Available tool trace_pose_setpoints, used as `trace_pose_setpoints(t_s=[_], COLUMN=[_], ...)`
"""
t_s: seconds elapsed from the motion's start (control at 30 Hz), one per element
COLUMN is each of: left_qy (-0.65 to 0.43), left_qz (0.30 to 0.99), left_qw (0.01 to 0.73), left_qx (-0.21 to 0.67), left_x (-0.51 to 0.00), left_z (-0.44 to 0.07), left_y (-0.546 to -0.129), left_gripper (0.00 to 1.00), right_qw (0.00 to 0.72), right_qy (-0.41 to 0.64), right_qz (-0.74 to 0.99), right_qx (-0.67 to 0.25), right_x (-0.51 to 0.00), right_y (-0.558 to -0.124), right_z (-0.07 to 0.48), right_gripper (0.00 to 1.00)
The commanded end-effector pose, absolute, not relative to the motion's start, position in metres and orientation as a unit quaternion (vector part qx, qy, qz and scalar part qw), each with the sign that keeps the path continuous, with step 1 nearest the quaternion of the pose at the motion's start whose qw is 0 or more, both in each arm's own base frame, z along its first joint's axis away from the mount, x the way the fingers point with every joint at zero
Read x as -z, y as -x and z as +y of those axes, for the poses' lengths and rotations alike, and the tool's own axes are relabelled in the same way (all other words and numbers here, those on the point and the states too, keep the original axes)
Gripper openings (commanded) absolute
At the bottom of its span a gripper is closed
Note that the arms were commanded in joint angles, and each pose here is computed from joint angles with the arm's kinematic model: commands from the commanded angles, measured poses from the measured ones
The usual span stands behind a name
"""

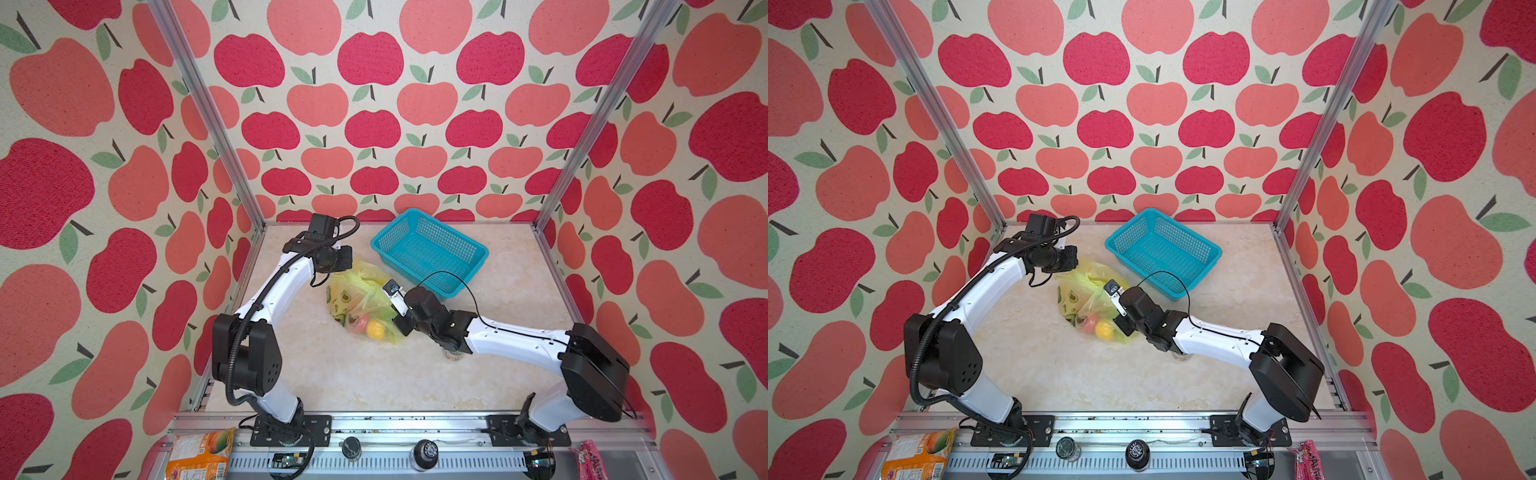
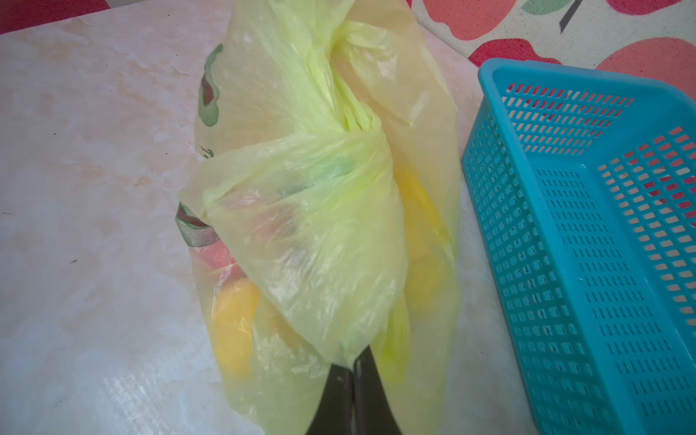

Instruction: Untie the knot of the plastic bag and take out the fruit

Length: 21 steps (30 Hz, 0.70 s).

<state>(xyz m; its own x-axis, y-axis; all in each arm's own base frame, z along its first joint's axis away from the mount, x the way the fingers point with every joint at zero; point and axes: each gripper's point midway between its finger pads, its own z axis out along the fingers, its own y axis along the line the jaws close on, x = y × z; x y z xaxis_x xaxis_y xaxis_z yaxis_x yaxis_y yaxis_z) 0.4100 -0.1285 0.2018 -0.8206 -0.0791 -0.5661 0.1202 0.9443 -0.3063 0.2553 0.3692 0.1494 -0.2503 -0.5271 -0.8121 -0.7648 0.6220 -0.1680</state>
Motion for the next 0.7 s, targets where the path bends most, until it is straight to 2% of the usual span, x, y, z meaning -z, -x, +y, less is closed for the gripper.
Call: trace_pose_setpoints(t_s=[0.0, 0.67], left_qy=[0.024, 0.172], left_qz=[0.916, 0.850], left_qw=[0.359, 0.452], left_qx=[0.181, 0.209], left_x=[-0.226, -0.253], left_z=[-0.116, -0.028], left_y=[-0.420, -0.397], left_gripper=[0.00, 0.00], right_qw=[0.478, 0.490], right_qy=[0.387, 0.307], right_qz=[0.781, 0.812], right_qx=[-0.110, -0.079], right_x=[-0.162, -0.165], right_y=[-0.263, -0.288], right_z=[0.357, 0.319], right_gripper=[0.00, 0.00])
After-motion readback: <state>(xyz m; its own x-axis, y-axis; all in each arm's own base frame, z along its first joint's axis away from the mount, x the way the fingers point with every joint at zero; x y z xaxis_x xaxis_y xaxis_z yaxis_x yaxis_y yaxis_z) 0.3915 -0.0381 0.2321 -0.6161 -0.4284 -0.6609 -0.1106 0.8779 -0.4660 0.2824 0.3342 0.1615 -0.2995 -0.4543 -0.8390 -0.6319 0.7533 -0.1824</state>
